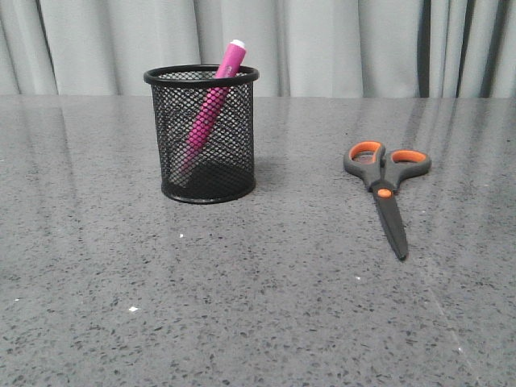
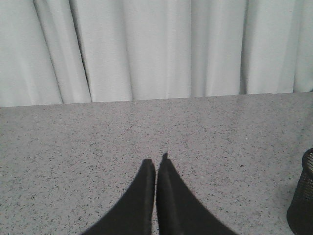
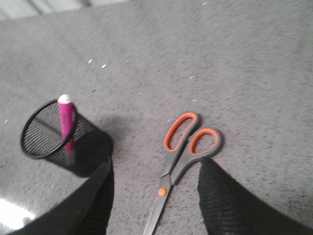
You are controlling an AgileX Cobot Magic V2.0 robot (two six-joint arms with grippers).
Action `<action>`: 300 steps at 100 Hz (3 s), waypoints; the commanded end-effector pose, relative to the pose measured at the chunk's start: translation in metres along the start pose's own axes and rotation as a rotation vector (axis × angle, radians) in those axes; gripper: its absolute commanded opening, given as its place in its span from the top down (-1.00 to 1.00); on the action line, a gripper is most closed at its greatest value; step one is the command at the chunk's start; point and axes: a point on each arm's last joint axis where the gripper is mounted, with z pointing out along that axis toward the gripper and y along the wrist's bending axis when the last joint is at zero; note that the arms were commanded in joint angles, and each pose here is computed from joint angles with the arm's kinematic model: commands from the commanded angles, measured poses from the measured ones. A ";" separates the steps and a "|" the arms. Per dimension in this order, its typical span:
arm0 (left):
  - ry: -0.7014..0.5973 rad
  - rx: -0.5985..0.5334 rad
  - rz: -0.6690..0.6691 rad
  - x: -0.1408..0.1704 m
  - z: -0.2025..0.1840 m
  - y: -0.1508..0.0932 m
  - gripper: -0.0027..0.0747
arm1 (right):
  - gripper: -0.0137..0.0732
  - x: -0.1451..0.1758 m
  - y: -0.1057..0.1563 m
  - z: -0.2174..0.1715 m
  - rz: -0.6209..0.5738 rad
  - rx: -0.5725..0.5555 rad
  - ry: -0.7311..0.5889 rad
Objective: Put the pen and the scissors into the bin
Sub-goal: 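Move the right gripper down over the grey-orange scissors, then close the right gripper on the scissors blades near the pivot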
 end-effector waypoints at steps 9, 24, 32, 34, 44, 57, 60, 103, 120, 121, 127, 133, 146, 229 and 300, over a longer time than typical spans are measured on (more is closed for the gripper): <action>-0.115 -0.012 -0.011 -0.017 -0.003 0.001 0.99 | -0.12 -0.024 0.022 0.002 -0.138 -0.053 -0.026; -0.115 -0.012 -0.011 -0.017 -0.003 0.001 0.99 | -0.12 -0.037 0.040 0.012 -0.216 -0.066 -0.026; -0.115 -0.012 -0.011 -0.017 -0.003 0.001 0.99 | -0.12 -0.040 0.042 0.025 -0.201 -0.010 0.058; -0.115 -0.012 -0.011 -0.017 -0.003 0.001 0.99 | -0.12 -0.040 0.041 0.028 -0.195 0.005 0.081; -0.115 -0.012 -0.011 -0.017 -0.003 0.001 0.99 | -0.12 -0.040 0.034 0.049 -0.161 0.103 0.255; -0.115 -0.012 -0.011 -0.017 -0.003 0.001 0.99 | -0.12 -0.036 0.026 0.078 -0.113 0.147 0.413; -0.115 -0.012 -0.011 -0.017 -0.003 0.001 0.99 | -0.12 -0.035 0.025 0.083 -0.102 0.152 0.428; -0.115 -0.012 -0.011 -0.017 -0.003 0.001 0.99 | -0.12 -0.016 0.033 0.141 -0.050 0.141 0.506; -0.117 -0.012 -0.011 -0.017 -0.003 0.001 0.99 | -0.12 0.000 0.041 0.165 -0.085 0.211 0.554; -0.117 -0.012 -0.011 -0.017 -0.003 0.001 0.99 | -0.12 0.000 0.040 0.166 -0.091 0.218 0.555; -0.117 -0.012 -0.011 -0.017 -0.003 0.001 0.99 | -0.12 0.003 0.040 0.170 -0.089 0.248 0.559; -0.117 -0.012 -0.011 -0.017 -0.003 0.001 0.99 | -0.12 0.004 0.039 0.171 -0.091 0.281 0.553; -0.117 -0.012 -0.011 -0.017 -0.003 0.001 0.99 | -0.12 0.004 0.037 0.172 -0.065 0.300 0.549; -0.142 -0.014 -0.011 -0.020 -0.003 0.001 0.99 | -0.12 0.023 0.033 0.186 0.023 0.283 0.534; -0.160 -0.016 -0.011 -0.021 -0.003 0.002 0.99 | 0.44 0.031 0.022 0.205 -0.068 0.335 0.551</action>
